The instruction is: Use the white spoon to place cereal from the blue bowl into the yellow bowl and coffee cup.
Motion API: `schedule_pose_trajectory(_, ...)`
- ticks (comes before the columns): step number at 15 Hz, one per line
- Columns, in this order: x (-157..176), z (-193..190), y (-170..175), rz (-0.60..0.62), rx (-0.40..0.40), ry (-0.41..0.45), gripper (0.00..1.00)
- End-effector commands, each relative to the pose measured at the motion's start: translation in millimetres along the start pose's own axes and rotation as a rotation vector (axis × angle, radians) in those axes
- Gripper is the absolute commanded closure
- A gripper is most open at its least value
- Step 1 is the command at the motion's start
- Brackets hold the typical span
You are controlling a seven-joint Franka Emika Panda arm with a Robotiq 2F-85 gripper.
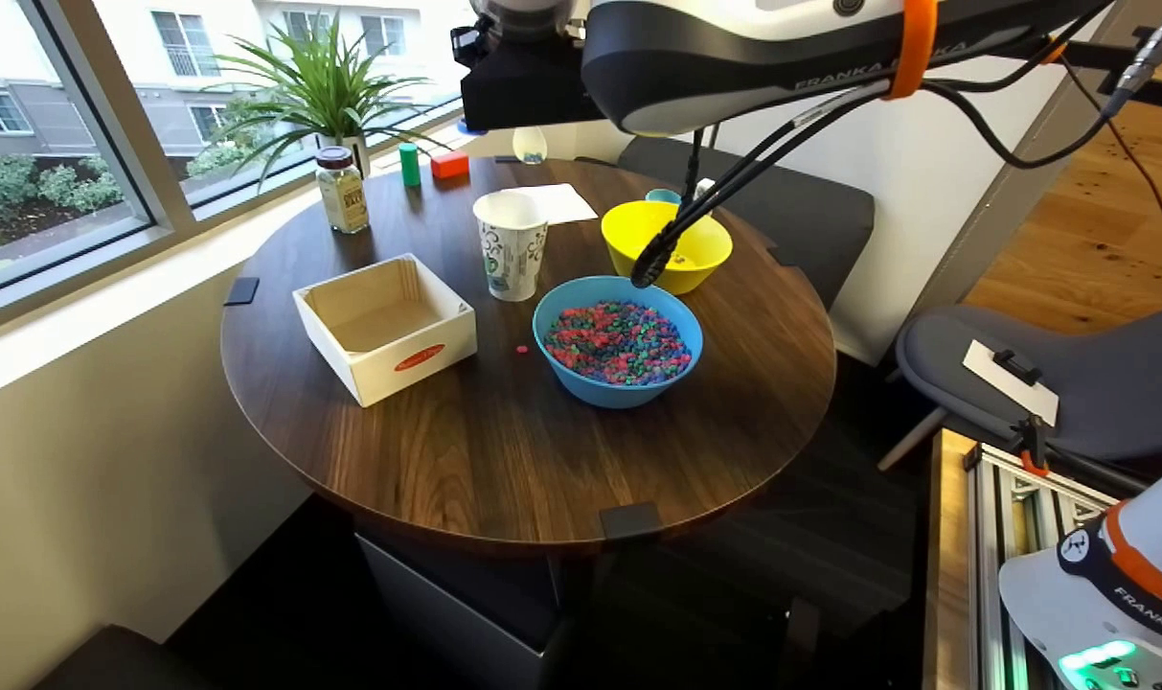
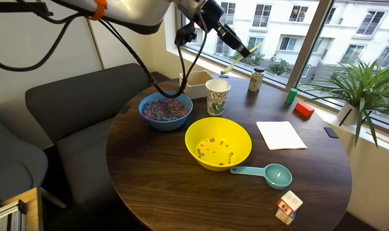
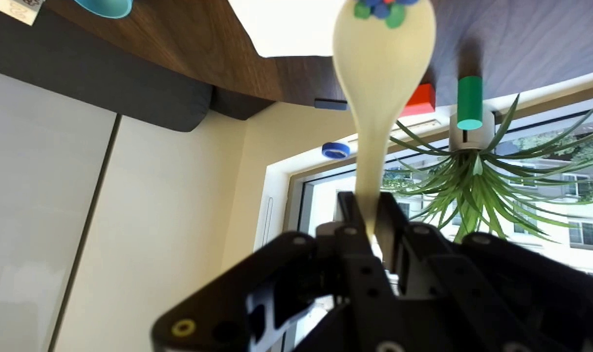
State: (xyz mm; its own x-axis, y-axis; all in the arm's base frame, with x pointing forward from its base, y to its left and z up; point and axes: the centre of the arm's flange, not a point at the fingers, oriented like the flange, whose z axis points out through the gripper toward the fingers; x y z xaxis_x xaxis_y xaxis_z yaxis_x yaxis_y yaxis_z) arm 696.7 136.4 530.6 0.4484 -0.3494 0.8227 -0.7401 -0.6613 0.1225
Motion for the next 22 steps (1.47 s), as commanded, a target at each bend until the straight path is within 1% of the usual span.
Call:
schedule_pose_trajectory(1,0,1,-16,-0.031,-0.022,0.033,0.97)
schedule_pose_trajectory(7,-3,-4,-26,-0.061,-0.024,0.08,0.97)
schedule_pose_trajectory(12,-7,-6,-31,-0.095,-0.055,0.127,0.97)
schedule_pose_trajectory(17,-20,-9,-37,-0.138,-0.066,0.163,0.97)
schedule_pose_trajectory(22,-31,-13,-43,-0.182,-0.08,0.232,0.97)
